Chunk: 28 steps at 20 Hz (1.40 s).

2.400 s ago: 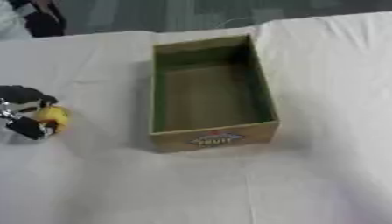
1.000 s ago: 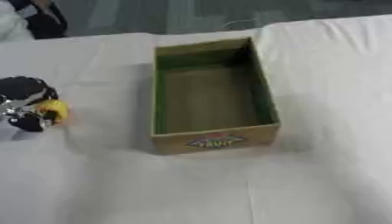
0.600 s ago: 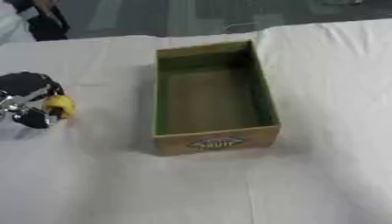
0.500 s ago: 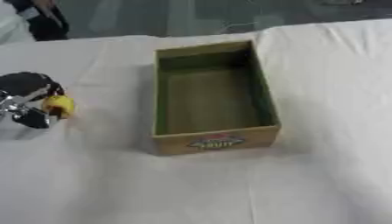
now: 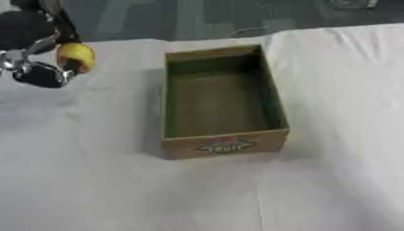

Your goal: Pick up objects on the table and place them in the box.

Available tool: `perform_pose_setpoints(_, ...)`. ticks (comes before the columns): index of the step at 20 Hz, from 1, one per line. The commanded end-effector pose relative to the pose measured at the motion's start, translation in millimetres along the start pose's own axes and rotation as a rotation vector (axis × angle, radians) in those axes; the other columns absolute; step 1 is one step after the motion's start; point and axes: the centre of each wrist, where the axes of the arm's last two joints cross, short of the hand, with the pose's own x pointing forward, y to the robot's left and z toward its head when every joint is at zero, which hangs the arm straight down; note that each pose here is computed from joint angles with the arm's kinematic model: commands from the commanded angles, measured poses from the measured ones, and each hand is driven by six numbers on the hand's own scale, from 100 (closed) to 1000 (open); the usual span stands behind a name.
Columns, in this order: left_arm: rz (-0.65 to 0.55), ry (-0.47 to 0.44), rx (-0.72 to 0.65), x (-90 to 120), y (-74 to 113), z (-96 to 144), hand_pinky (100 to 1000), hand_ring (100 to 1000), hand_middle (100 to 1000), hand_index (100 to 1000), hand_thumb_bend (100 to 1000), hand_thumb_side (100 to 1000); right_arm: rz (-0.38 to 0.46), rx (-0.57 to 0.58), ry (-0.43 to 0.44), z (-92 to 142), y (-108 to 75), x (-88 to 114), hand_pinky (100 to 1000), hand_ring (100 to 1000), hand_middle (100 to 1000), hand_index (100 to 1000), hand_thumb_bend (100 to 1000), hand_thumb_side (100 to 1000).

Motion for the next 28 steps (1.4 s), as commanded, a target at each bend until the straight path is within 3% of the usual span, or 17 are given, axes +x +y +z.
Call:
perform_pose_setpoints(1,-0.010,-0.059,0.091,18.7,30.8,-1.6,509,662,593,761,100,271,-0.009,-0.010,-0.031,-8.3,-3.0,5.5,732,735,732,853,100,857)
perform_pose_setpoints(7,0.057,-0.196,0.182,70.3,55.2,-25.3,491,650,594,761,100,275,-0.022,-0.013,-0.030,-8.9,-1.2,6.6,731,734,732,852,100,856)
perform_pose_setpoints(13,0.102,-0.277,0.213,112.0,59.5,-43.6,487,646,591,756,100,276,-0.040,-0.014,-0.036,-11.0,1.6,8.7,731,733,731,852,100,858)
perform_pose_setpoints(19,0.110,-0.301,0.132,138.3,34.2,-65.6,487,644,591,754,100,275,-0.056,-0.014,-0.043,-12.9,3.8,10.6,731,733,731,852,100,859)
perform_pose_setpoints(28,0.125,-0.307,0.016,155.5,-1.5,-86.5,489,650,596,751,100,275,-0.066,-0.015,-0.049,-15.0,5.6,12.3,731,733,732,852,100,860)
